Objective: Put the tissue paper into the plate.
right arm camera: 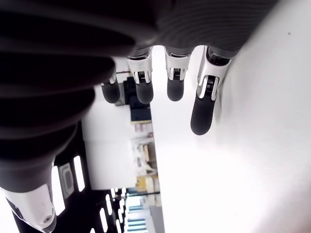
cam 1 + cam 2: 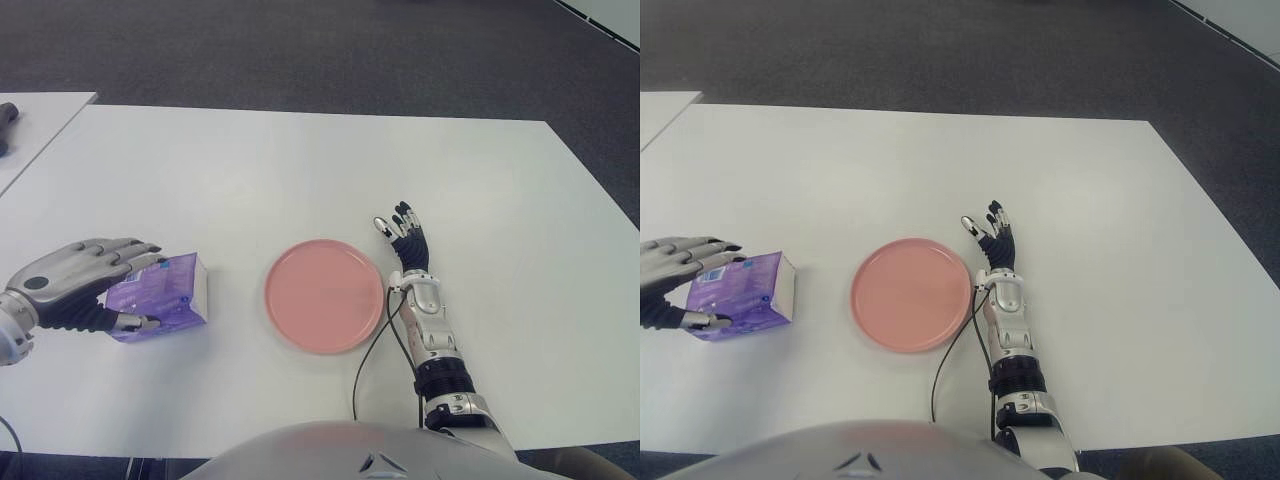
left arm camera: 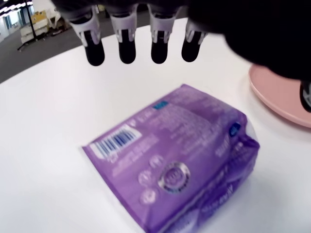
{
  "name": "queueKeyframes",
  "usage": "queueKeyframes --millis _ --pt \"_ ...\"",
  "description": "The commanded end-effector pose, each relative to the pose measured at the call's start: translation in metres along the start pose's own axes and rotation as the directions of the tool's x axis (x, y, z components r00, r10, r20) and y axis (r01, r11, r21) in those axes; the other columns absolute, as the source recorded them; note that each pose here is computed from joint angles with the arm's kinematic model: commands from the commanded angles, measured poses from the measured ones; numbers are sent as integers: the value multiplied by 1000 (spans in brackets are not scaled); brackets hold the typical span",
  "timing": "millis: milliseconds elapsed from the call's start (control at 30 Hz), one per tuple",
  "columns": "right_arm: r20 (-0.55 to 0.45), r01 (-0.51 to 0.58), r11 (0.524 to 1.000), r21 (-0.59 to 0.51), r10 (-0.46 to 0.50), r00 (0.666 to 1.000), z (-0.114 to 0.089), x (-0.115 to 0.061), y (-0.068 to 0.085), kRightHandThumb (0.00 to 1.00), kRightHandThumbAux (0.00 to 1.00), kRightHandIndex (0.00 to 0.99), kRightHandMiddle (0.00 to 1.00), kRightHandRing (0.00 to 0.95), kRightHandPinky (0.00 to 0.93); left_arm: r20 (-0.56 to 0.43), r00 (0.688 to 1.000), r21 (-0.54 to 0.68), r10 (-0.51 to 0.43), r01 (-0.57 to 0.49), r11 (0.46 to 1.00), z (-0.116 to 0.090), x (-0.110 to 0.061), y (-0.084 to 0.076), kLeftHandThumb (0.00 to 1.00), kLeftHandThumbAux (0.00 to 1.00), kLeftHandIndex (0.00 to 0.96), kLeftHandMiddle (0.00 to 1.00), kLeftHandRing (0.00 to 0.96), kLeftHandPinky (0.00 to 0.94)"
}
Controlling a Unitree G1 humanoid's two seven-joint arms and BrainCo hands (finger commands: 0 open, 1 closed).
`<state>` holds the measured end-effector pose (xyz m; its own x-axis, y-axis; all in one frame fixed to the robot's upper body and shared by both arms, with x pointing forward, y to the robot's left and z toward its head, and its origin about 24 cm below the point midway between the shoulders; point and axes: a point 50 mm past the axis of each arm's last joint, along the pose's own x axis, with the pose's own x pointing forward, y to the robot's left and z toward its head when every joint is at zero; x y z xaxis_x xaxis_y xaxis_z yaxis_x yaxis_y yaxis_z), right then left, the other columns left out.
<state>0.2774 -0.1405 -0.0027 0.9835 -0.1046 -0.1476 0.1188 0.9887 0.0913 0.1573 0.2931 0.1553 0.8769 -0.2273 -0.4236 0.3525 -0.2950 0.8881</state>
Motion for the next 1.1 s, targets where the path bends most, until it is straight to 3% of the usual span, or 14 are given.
queueKeyframes --millis 33,767,1100 --pt "-161 29 1000 10 -27 987 -32 -12 -6 204 660 0 0 0 9 -18 999 -8 49 -50 999 -1 2 -1 93 192 0 0 0 0" --pt "-162 28 1000 10 -26 986 -33 -11 -6 204 660 0 0 0 9 -25 974 152 225 -218 964 -5 6 8 109 247 0 0 0 0" --pt "-161 29 1000 10 -26 987 -33 -12 -7 204 660 0 0 0 9 -20 973 158 229 -223 962 -5 8 5 132 264 0 0 0 0"
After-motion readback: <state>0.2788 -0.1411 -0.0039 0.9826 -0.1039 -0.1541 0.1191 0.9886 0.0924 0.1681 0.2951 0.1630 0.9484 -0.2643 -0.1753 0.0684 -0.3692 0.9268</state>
